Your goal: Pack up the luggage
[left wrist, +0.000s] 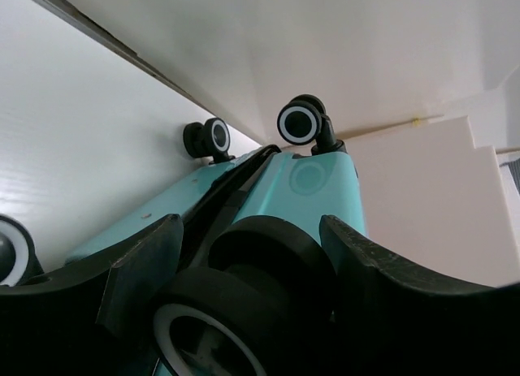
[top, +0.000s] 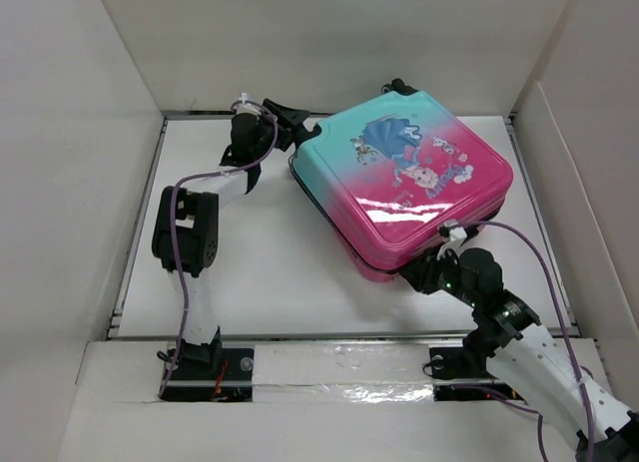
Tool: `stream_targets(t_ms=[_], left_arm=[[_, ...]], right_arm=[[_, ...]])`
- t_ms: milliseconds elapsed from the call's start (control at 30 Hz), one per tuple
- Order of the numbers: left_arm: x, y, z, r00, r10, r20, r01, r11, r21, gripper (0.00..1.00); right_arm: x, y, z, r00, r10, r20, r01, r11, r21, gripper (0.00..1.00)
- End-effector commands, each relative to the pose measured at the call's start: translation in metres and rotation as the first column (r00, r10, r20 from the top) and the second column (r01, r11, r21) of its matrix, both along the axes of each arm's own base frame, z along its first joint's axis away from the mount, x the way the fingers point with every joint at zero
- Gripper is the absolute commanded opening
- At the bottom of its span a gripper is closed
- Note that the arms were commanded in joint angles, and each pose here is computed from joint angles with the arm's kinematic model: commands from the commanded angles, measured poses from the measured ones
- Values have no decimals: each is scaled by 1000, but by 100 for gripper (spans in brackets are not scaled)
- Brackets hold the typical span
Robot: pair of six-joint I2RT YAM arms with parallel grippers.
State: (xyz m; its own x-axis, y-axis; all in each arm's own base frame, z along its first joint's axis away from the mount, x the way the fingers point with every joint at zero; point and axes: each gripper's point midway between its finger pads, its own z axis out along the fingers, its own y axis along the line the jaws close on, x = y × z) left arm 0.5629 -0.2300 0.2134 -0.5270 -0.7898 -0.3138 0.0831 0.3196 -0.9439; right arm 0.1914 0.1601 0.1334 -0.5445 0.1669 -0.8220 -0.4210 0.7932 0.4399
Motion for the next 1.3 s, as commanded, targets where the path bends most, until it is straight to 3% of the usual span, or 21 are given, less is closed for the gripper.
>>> stream_targets(t_ms=[0, 33, 67, 133, 167, 233, 300, 333, 367, 433, 600, 667, 700, 800, 867, 967, 1100, 1167, 1267], left_arm=[[-25, 52, 103, 954, 112, 276, -107, 994, -32, 0], [-37, 65, 122, 938, 141, 316, -136, 990, -38, 0], [-43, 76, 106, 943, 171, 287, -171, 985, -26, 0], [-63, 90, 124, 922, 202, 329, -207, 978, -20, 0], [-71, 95, 108, 928, 223, 298, -232, 973, -6, 0], [-90, 116, 125, 904, 268, 334, -279, 960, -18, 0], [-106, 132, 110, 902, 306, 305, -315, 949, -19, 0], [-123, 134, 126, 887, 313, 340, -319, 947, -37, 0], [-132, 138, 109, 892, 327, 313, -337, 941, -22, 0], [-153, 143, 116, 880, 341, 331, -358, 934, -12, 0], [-161, 158, 103, 878, 380, 292, -410, 911, 48, 0], [-160, 159, 101, 884, 372, 284, -399, 916, 44, 0], [-159, 163, 97, 884, 381, 270, -408, 912, 49, 0], [-161, 164, 84, 889, 386, 246, -412, 909, 62, 0], [-163, 164, 69, 896, 388, 218, -410, 910, 67, 0], [-165, 164, 55, 900, 390, 194, -410, 910, 69, 0], [-163, 162, 47, 906, 382, 180, -399, 915, 66, 0], [-160, 163, 41, 905, 391, 167, -406, 911, 71, 0], [-155, 168, 38, 896, 413, 165, -429, 900, 76, 0]], right_arm=[[27, 6, 25, 993, -17, 114, 16, 1000, 3, 28], [31, 6, 26, 993, -8, 118, 9, 1000, -10, 29], [34, 11, 35, 989, 28, 148, -25, 999, -27, 31], [46, 15, 37, 987, 44, 153, -35, 998, -59, 34], [52, 18, 54, 981, 63, 186, -53, 997, -56, 35], [65, 21, 61, 974, 98, 204, -79, 992, -99, 37], [74, 31, 90, 946, 153, 285, -132, 987, -93, 41], [77, 34, 96, 941, 167, 296, -143, 985, -99, 42], [82, 37, 96, 940, 185, 288, -161, 981, -106, 43], [86, 39, 110, 927, 204, 314, -176, 978, -115, 47], [67, 42, 97, 917, 261, 301, -241, 965, -104, 54], [57, 35, 68, 932, 246, 264, -227, 969, -101, 51], [52, 33, 75, 927, 225, 301, -215, 974, -66, 39], [42, 28, 61, 937, 180, 299, -185, 983, -11, 19], [40, 22, 62, 938, 142, 317, -152, 988, 8, 13], [37, 23, 64, 932, 139, 335, -159, 987, 32, 16], [38, 30, 53, 934, 191, 301, -202, 979, 3, 47], [41, 30, 46, 942, 194, 275, -198, 980, -11, 47], [49, 22, 31, 963, 130, 235, -129, 991, -18, 32]])
